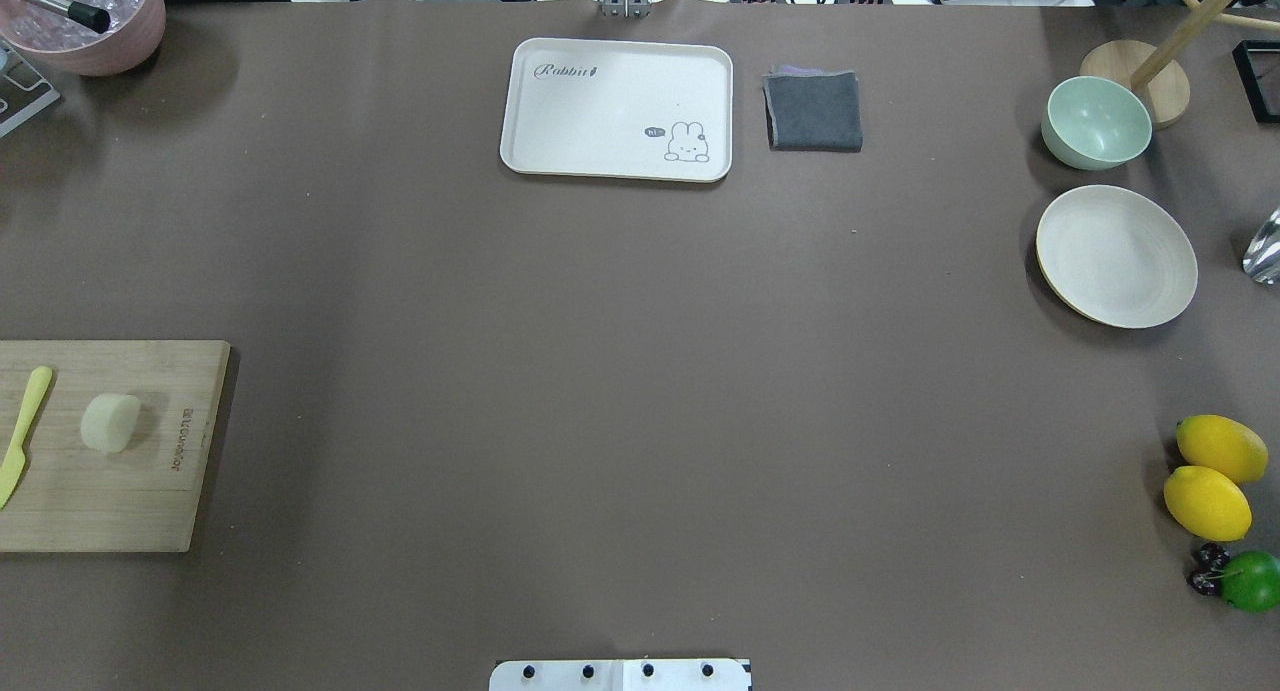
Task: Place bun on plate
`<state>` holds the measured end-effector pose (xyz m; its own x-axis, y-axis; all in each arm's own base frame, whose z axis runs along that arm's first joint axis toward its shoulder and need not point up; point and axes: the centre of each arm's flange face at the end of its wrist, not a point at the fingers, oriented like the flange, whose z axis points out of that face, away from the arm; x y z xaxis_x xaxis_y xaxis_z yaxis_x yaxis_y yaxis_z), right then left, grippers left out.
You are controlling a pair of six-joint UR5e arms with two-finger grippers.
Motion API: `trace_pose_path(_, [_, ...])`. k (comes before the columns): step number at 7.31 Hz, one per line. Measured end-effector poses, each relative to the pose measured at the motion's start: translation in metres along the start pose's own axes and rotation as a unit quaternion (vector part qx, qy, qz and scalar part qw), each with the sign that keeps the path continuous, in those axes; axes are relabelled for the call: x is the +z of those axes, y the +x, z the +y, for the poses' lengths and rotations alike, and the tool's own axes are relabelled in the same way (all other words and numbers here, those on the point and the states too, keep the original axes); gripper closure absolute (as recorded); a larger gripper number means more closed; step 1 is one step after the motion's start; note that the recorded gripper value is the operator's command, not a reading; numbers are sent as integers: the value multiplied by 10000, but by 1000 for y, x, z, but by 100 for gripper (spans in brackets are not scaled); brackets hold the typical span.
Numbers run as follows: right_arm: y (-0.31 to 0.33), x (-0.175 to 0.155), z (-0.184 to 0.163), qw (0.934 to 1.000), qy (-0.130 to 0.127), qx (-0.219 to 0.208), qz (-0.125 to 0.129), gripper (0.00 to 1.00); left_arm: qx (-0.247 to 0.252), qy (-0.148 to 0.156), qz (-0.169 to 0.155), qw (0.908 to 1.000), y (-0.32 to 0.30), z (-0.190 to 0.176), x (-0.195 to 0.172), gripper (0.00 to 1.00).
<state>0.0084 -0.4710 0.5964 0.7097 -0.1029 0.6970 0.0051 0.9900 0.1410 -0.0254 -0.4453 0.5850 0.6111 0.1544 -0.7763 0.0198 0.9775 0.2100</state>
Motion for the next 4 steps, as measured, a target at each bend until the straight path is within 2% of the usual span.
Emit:
trace_pose_path(2, [0, 21, -5, 9998, -128, 40, -121, 3, 55, -8, 8, 10000, 1, 0, 1, 3])
trace_pose_path(4, [6, 61, -32, 9991, -138, 277, -274, 8, 109, 28, 2, 9999, 1, 2, 3, 2])
